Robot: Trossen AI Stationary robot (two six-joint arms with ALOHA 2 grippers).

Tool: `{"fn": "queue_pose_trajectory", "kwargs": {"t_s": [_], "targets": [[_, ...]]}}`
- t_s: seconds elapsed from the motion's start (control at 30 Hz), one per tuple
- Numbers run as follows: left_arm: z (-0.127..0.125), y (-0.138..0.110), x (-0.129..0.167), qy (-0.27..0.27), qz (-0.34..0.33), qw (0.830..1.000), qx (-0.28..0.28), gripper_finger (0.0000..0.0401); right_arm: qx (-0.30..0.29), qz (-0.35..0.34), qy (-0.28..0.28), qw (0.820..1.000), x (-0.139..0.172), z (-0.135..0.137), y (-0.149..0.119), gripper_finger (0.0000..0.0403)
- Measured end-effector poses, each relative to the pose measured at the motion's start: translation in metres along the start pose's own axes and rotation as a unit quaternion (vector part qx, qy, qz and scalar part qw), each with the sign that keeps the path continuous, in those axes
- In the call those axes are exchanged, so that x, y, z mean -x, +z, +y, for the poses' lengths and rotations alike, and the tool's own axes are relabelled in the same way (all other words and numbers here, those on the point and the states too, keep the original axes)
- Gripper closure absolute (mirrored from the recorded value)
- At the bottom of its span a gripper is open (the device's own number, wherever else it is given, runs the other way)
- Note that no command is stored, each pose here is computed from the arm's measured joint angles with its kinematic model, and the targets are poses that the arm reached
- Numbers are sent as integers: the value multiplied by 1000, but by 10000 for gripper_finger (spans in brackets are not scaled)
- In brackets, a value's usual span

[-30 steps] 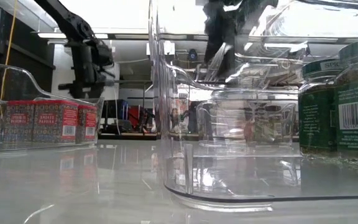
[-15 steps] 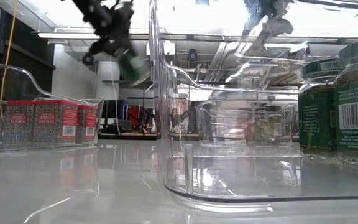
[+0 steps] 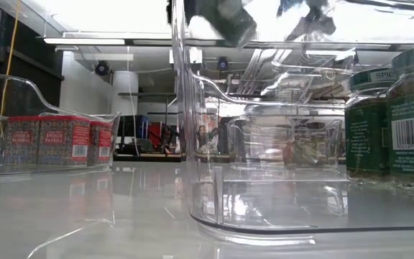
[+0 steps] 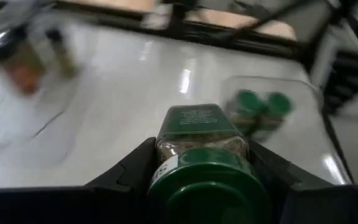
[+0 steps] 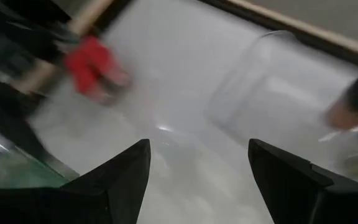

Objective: Sort spices by type
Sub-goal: Put the green seasoning bottle into the bottom right transparent bin

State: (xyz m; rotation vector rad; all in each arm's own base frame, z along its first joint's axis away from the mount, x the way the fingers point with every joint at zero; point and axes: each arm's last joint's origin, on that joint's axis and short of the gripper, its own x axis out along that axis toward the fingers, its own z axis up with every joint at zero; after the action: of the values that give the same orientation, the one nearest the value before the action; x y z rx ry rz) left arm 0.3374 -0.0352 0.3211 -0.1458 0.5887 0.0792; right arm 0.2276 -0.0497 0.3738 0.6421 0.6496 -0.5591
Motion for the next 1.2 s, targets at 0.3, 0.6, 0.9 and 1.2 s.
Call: {"fn": "queue_pose_trajectory", "kwargs": {"t_s": [0.3, 0.6, 0.9, 1.2], "targets": [[-54, 22, -49, -73, 24, 990, -115, 237, -111, -39, 40, 992, 36, 31, -33, 136], [-81, 4, -80, -66, 148, 983, -84, 237, -117, -14, 41, 992, 34, 45, -50, 136], [-83, -36, -99, -48, 289, 953, -74, 237, -96, 6, 8, 995, 30, 43, -55, 136], [-84, -42, -100, -44, 313, 948, -48, 237, -64, 14, -4, 998, 30, 40, -57, 136]]}}
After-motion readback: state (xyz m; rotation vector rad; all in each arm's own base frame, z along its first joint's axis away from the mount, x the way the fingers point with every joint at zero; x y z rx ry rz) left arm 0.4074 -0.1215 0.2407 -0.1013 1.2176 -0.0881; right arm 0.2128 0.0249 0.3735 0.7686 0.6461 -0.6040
